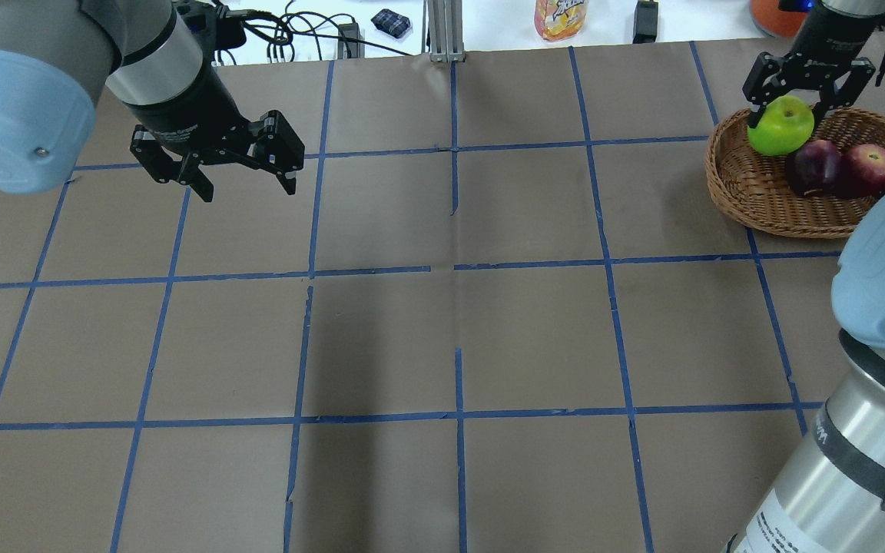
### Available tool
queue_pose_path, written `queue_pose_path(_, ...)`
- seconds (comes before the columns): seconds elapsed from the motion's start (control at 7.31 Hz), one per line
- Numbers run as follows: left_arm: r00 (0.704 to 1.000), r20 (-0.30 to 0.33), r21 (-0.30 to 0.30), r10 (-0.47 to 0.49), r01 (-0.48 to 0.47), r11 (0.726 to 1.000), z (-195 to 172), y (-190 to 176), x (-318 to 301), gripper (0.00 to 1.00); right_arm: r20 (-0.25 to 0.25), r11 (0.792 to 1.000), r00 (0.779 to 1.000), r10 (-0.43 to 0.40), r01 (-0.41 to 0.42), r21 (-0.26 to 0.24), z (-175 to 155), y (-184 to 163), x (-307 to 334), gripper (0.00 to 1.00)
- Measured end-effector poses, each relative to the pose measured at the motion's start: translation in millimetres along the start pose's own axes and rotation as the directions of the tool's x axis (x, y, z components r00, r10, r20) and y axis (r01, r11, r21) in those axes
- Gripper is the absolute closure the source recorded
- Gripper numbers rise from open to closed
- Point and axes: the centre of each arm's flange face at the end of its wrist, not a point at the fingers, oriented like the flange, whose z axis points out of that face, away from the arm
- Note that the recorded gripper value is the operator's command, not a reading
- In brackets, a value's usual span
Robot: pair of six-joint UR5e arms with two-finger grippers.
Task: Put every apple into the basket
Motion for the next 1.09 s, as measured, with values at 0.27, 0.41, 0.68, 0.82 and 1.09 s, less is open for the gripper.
queue_pose_path(0.27,1.0,0.028,-0.022,-0.004,0.005,1.0,-1.0,9.2,-3.0,0.0,0.002,1.0,1.0,0.001,-0.001,0.002,13.2,-2.6,1.4,0.35)
queue_pose_path(0.41,0.999,0.054,-0.035,-0.004,0.006,0.999,1.9,12.3,-5.7,0.0,-0.003,1.0,1.0,0.001,-0.001,0.018,16.4,-5.6,1.6,0.12)
queue_pose_path(0.68,0.998,0.07,-0.029,-0.005,0.007,1.0,-1.6,12.5,-8.7,0.0,-0.01,0.999,1.0,0.003,-0.002,0.045,21.3,-12.7,1.8,0.0)
queue_pose_path(0.82,0.998,0.063,-0.017,-0.01,0.011,1.0,-6.5,10.7,-10.2,0.0,-0.014,0.998,1.0,0.002,-0.002,0.058,17.7,-13.6,-0.3,0.0)
queue_pose_path(1.09,0.999,0.05,-0.006,-0.022,0.022,1.0,-10.5,7.0,-15.8,0.0,-0.023,0.996,1.0,-0.007,0.009,0.091,-4.8,-6.3,-12.3,0.0)
